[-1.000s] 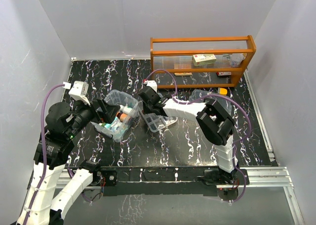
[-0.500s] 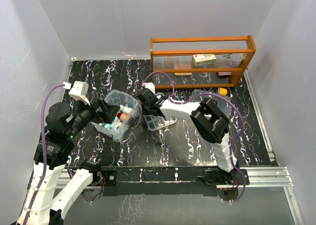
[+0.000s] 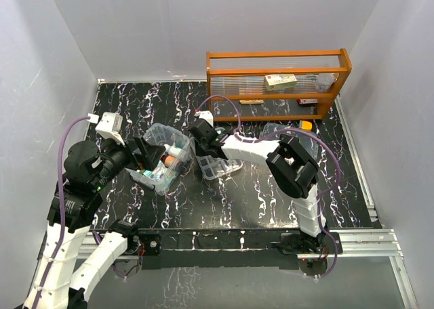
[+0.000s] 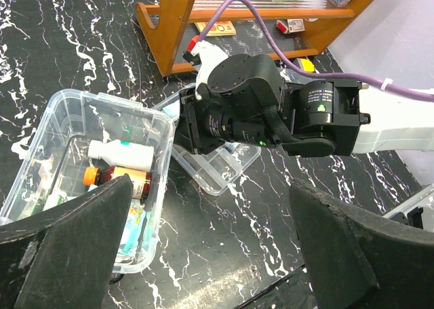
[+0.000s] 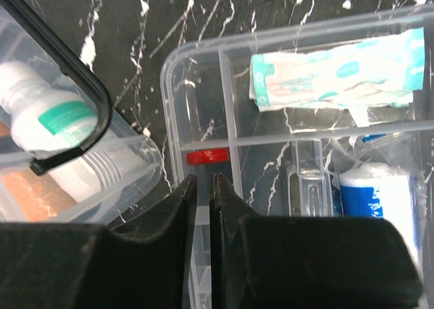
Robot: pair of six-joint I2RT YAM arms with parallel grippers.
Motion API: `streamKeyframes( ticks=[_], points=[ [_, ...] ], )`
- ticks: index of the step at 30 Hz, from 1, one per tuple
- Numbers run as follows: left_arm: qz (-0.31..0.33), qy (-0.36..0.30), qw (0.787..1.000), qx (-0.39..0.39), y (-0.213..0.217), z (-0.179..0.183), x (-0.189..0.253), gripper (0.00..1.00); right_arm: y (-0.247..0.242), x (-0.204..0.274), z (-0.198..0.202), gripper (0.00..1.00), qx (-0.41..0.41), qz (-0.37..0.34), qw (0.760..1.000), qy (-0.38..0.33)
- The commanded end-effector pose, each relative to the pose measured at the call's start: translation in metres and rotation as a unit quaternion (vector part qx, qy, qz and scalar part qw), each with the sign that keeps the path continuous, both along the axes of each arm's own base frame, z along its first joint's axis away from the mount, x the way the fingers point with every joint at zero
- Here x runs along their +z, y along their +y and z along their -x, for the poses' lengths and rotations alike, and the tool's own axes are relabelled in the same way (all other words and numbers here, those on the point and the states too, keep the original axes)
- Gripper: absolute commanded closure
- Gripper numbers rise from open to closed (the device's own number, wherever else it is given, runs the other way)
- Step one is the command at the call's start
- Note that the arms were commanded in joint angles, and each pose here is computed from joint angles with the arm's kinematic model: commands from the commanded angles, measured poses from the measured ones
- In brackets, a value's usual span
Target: Organize the medicine kit
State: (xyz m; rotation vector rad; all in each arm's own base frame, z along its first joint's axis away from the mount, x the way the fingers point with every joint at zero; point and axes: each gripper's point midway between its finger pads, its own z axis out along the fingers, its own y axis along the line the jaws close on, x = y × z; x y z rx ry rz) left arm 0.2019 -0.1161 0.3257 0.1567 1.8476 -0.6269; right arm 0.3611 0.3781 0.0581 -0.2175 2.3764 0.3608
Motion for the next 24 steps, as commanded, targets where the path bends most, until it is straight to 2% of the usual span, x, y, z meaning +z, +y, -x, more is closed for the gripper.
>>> streamKeyframes(
  ticks=[1,10,15,20,24],
  points=[
    [-0.001,-0.010,1.000,0.000,0.001,0.002,0.003,0.01,-0.001,0.008,0.009,0.87,0.023,0.005,1.000,0.005],
    [0.004,-0.009,1.000,-0.001,0.000,0.001,0.002,0.01,-0.019,-0.004,0.040,0.87,0.069,0.032,0.996,0.048],
    [0.005,-0.008,1.000,-0.002,-0.001,0.002,0.000,0.01,-0.044,-0.003,0.072,0.87,0.104,0.051,0.990,0.075],
    [0.013,-0.006,1.000,-0.007,-0.004,0.001,-0.002,0.01,-0.066,0.004,0.115,0.87,0.170,0.037,0.980,0.096],
    [0.022,-0.007,1.000,-0.013,-0.008,0.000,-0.001,0.01,-0.087,0.007,0.134,0.86,0.160,0.038,0.981,0.104]
  ],
)
